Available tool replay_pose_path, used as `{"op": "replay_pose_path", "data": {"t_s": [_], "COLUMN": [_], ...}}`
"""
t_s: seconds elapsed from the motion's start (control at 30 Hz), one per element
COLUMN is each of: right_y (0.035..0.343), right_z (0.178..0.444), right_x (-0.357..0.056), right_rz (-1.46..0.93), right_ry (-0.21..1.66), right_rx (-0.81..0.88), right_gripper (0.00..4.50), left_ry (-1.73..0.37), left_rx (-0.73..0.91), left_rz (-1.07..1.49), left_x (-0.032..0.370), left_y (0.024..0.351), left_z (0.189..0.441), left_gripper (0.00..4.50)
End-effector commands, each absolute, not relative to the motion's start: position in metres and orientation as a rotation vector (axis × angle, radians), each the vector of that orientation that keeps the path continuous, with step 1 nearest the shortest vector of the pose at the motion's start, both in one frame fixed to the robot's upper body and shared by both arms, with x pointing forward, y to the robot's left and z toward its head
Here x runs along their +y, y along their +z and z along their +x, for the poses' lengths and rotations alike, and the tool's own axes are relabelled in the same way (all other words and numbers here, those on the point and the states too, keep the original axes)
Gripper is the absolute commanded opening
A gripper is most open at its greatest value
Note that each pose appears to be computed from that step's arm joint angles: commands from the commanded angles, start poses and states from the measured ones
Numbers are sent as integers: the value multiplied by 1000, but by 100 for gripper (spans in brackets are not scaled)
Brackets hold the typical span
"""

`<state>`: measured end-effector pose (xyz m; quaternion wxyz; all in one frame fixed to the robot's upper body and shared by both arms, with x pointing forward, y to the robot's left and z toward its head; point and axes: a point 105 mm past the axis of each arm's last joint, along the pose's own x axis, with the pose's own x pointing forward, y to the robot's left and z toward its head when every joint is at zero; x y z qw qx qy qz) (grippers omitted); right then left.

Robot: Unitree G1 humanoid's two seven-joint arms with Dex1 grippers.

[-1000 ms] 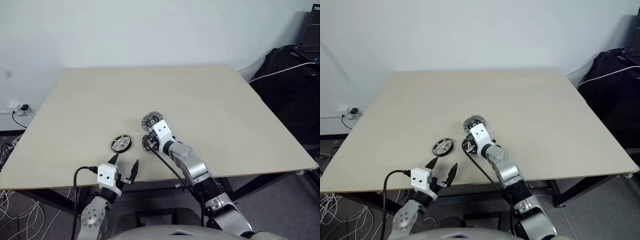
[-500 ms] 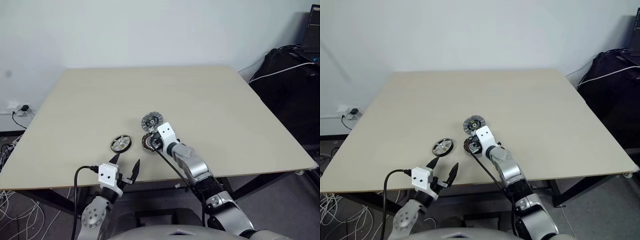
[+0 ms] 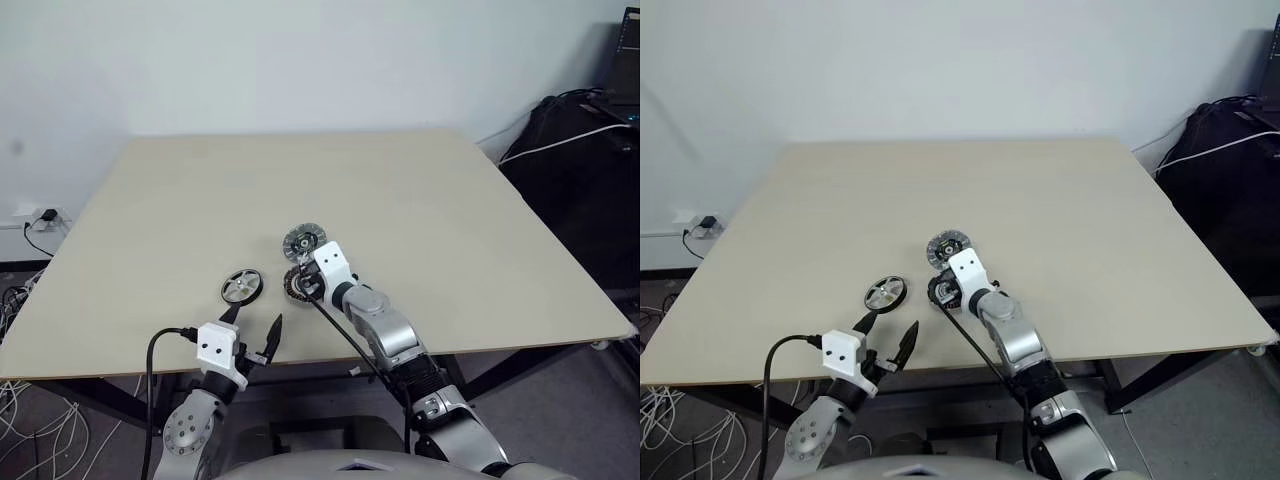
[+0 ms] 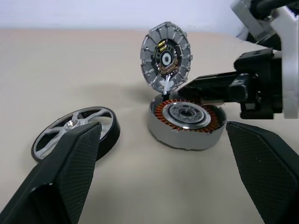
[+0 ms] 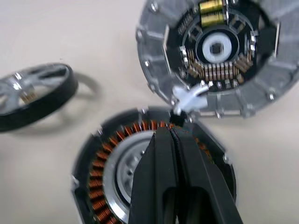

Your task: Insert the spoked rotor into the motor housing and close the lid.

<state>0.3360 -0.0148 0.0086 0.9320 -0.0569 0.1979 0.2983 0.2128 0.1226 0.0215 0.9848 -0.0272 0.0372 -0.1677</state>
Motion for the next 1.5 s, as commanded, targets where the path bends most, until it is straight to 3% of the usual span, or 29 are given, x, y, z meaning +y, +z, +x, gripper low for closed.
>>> {"op": "replay_pose_path", "data": {"t_s": [0.03, 0.23, 0.33, 0.57, 0.8, 1.5], "right_y": [26, 26, 38, 57, 70, 72], "right_z": [343, 334, 318, 284, 264, 263], "right_x": [-11, -9, -4, -10, -12, -11], "right_rz": [-107, -91, -36, 34, 73, 88], "right_ry": [614, 658, 749, 857, 910, 889], "right_rx": [348, 341, 295, 257, 239, 239], "right_gripper": [5, 5, 5, 5, 5, 5], "left_ry": [-341, -162, -85, -73, -111, -177], "left_rx": [18, 83, 111, 169, 152, 242], "left_rz": [-45, -107, -284, -622, -887, -1274], "left_x": [120, 139, 148, 149, 147, 131], "left_y": [39, 37, 36, 22, 21, 10], "left_z": [217, 223, 222, 216, 226, 257], "left_gripper": [450, 450, 450, 450, 450, 450]}}
